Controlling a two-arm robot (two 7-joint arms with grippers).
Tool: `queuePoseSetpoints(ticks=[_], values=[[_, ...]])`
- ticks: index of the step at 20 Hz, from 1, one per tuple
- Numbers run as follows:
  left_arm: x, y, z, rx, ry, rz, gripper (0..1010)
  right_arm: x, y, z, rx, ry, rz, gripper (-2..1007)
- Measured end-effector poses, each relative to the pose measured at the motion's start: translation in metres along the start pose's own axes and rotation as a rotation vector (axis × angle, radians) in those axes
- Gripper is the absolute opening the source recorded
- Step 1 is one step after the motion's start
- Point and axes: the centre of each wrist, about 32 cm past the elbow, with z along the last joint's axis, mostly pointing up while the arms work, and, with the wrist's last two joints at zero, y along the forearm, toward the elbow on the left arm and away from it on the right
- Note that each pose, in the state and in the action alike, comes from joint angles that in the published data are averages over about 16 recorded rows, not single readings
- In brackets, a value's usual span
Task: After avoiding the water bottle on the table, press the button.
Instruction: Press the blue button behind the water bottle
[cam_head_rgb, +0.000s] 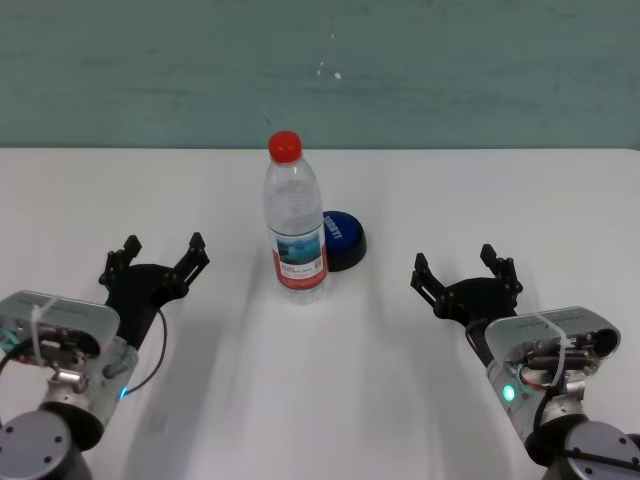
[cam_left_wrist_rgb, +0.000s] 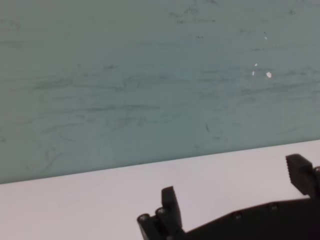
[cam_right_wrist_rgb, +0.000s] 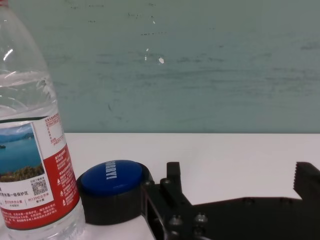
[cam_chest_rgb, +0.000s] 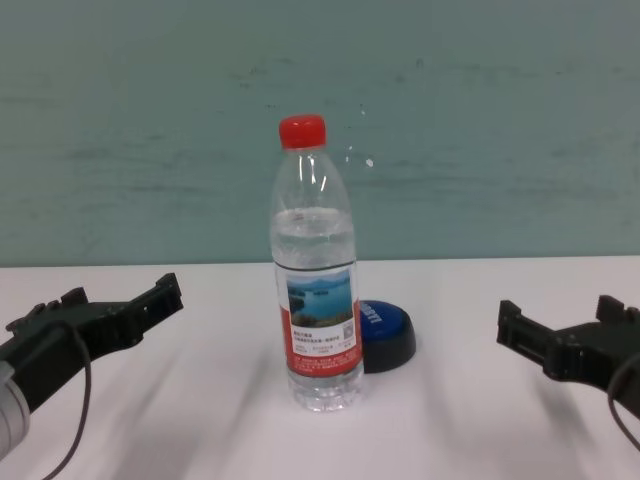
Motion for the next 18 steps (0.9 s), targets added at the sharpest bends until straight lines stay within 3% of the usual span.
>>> queuePoseSetpoints(ticks=[12,18], values=[[0.0006,0.001,0.0018,-0.001,-0.011,-0.001,1001,0.0,0.0,0.0,0.0,0.0,0.0,1004],[0.0067,0.012,0.0082,-0.009,-0.042,0.002,1000,0.0,0.0,0.0,0.0,0.0,0.0,1004]])
